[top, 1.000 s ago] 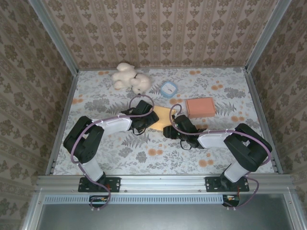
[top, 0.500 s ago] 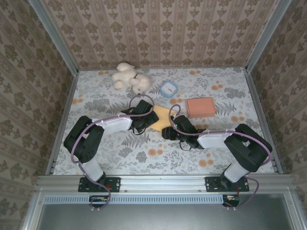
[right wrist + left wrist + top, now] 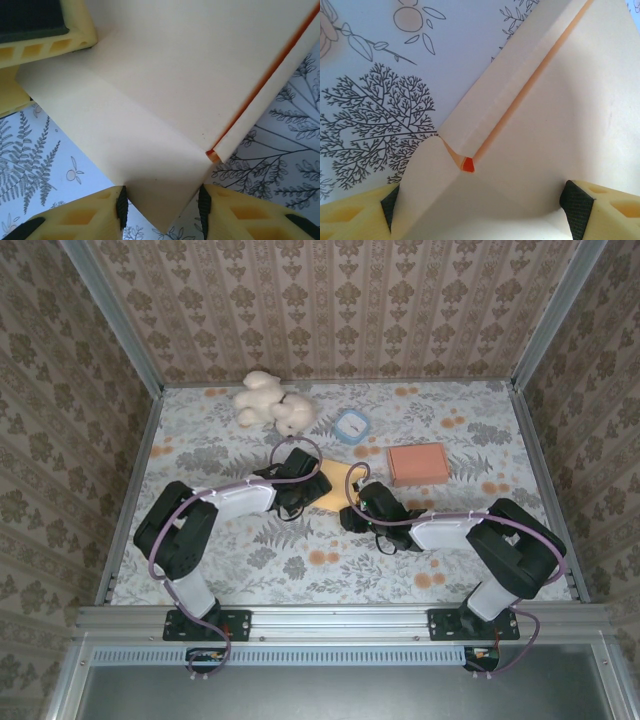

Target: Fold the paper box

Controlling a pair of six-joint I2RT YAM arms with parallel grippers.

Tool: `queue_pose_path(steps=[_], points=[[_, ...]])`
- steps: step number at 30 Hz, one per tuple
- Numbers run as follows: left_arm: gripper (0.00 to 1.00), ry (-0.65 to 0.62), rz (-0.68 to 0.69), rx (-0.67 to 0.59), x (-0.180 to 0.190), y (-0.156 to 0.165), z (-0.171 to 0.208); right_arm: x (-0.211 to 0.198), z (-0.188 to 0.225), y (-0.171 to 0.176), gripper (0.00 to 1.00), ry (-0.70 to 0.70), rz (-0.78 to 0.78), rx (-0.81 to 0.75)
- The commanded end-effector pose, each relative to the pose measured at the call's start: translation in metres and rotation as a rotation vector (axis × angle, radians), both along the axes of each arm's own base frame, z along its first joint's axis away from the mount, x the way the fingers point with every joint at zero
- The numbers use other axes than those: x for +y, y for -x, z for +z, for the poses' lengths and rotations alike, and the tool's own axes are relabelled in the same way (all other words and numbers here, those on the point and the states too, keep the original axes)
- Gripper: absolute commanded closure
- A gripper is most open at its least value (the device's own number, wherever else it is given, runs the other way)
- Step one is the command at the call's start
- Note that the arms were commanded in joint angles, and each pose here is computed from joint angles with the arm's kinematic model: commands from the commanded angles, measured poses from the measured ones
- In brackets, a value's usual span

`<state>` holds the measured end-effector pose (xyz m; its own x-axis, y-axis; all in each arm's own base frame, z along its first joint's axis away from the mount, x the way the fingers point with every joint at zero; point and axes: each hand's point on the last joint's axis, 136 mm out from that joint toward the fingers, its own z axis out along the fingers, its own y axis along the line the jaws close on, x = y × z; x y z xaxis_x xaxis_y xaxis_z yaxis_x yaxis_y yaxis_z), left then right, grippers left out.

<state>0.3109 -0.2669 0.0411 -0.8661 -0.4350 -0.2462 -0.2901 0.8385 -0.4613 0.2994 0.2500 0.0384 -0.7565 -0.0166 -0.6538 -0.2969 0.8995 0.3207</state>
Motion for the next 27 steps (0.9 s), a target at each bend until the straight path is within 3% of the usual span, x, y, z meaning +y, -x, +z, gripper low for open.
queue_pose_path(steps=[1, 10, 21, 27], points=[[0.19, -0.121, -0.046, 0.132, 0.02, 0.026, -0.037, -0.016, 0.003, -0.016, 0.57, 0.104, -0.04, -0.097], [0.18, -0.115, -0.109, 0.13, 0.011, 0.023, -0.037, -0.025, 0.001, -0.032, 0.55, 0.226, -0.038, -0.198], [0.15, -0.094, -0.152, 0.092, 0.004, 0.018, -0.022, -0.024, 0.011, -0.039, 0.54, 0.203, -0.061, -0.222], [0.13, -0.155, -0.137, 0.029, 0.019, 0.012, 0.002, -0.021, 0.028, -0.03, 0.39, 0.137, -0.044, -0.195]])
